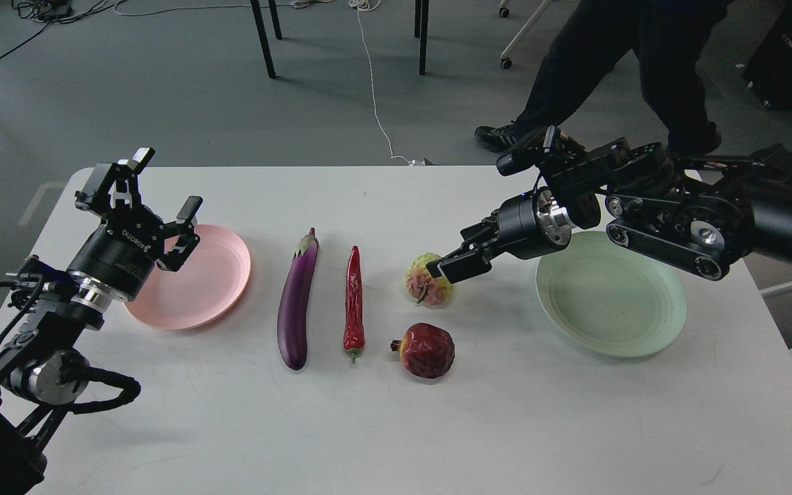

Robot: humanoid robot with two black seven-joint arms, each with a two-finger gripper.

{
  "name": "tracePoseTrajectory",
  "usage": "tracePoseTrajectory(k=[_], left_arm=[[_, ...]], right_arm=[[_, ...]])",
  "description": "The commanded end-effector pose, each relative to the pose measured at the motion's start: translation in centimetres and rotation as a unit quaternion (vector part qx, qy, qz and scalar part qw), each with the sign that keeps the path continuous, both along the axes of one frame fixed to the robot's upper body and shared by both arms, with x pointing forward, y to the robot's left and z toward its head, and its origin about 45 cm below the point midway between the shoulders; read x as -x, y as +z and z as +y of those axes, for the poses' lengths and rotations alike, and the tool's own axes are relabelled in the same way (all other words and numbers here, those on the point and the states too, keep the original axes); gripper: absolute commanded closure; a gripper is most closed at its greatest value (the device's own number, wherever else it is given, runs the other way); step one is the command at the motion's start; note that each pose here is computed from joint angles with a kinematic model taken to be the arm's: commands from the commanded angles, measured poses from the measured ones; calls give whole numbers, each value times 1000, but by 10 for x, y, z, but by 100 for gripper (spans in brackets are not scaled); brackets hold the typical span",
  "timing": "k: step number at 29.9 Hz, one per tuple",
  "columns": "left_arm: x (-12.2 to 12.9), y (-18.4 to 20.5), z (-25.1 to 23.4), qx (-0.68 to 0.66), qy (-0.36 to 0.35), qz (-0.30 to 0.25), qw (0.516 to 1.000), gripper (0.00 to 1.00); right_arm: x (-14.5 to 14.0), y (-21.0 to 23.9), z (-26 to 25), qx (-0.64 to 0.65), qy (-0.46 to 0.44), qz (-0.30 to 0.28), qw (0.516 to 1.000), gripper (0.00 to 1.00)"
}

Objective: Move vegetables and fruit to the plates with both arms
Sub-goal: 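Move the right gripper toward the pale fig-like fruit, then grasp the pale fig-like fruit with the right gripper and lift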

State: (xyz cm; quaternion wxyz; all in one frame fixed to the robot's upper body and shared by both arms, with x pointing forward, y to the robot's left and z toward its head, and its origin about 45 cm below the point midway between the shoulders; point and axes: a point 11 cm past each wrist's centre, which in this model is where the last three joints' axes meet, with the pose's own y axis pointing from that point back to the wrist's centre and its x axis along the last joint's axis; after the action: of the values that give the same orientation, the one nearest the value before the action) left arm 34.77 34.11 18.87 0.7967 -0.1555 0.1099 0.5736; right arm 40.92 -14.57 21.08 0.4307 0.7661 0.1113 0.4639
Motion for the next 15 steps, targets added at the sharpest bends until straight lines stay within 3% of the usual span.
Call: tracePoseTrajectory(k=[1, 15], left_arm=[[0, 0, -1, 1, 0, 0, 1000, 1], [0, 0, -1, 1, 0, 0, 1000, 1]], right_arm=[[-3, -10, 7, 14, 15, -20, 1000, 1], [-10, -36, 42, 18, 42, -66, 997, 1]])
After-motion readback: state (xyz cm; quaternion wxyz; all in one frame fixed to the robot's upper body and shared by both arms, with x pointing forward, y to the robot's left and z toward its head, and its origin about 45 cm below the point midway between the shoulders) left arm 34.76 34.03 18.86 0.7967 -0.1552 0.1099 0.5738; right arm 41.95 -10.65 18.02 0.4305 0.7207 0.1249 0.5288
